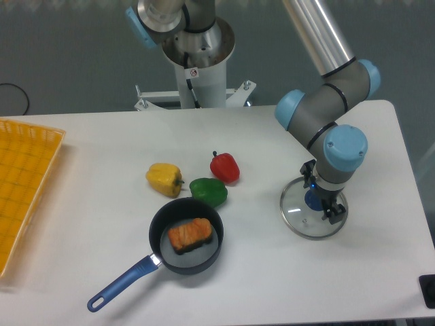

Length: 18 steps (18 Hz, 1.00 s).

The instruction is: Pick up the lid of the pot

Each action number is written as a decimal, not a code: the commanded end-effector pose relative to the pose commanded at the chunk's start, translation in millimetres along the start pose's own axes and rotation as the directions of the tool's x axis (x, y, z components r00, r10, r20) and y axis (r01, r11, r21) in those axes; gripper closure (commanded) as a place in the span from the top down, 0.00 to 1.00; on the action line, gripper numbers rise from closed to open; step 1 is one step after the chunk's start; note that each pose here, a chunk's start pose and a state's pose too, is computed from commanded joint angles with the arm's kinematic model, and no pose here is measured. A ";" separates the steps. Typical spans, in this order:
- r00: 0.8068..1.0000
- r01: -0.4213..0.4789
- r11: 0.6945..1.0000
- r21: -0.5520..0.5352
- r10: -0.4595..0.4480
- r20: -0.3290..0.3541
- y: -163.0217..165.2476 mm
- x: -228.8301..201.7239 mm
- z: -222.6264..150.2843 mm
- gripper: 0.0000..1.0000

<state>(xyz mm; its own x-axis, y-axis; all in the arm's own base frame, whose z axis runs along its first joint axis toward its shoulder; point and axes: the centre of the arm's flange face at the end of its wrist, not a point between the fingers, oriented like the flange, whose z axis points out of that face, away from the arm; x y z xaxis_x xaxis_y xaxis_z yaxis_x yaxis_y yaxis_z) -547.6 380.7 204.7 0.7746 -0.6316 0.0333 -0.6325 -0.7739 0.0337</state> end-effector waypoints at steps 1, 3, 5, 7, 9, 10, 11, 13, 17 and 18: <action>1.000 0.000 1.000 -0.001 0.000 -0.002 -0.1 0.8 1.2 0.73; 1.000 0.000 1.000 -0.001 0.000 -0.003 -0.3 1.2 1.8 0.70; 1.000 0.000 1.000 -0.003 0.000 -0.002 0.0 0.8 1.2 0.69; 1.000 0.000 1.000 -0.001 0.000 -0.003 -0.3 1.2 1.8 0.69; 1.000 0.001 1.000 -0.001 -0.001 -0.003 -0.3 1.2 1.8 0.68; 1.000 0.001 1.000 -0.001 -0.001 -0.003 -0.3 1.2 1.8 0.67; 1.000 0.001 1.000 -0.001 -0.001 -0.003 -0.3 1.2 1.8 0.67; 1.000 0.001 1.000 -0.001 -0.001 -0.002 -0.2 1.3 0.8 0.64; 1.000 0.002 1.000 -0.001 -0.002 0.003 -0.2 1.0 -1.8 0.59; 1.000 0.003 1.000 -0.001 -0.003 0.003 -0.2 1.0 -1.8 0.59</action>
<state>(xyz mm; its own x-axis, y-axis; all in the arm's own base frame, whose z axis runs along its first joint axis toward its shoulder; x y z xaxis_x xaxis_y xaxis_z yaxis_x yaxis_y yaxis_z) -546.6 380.3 206.6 0.7766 -0.6293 0.0302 -0.6300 -0.7758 0.0346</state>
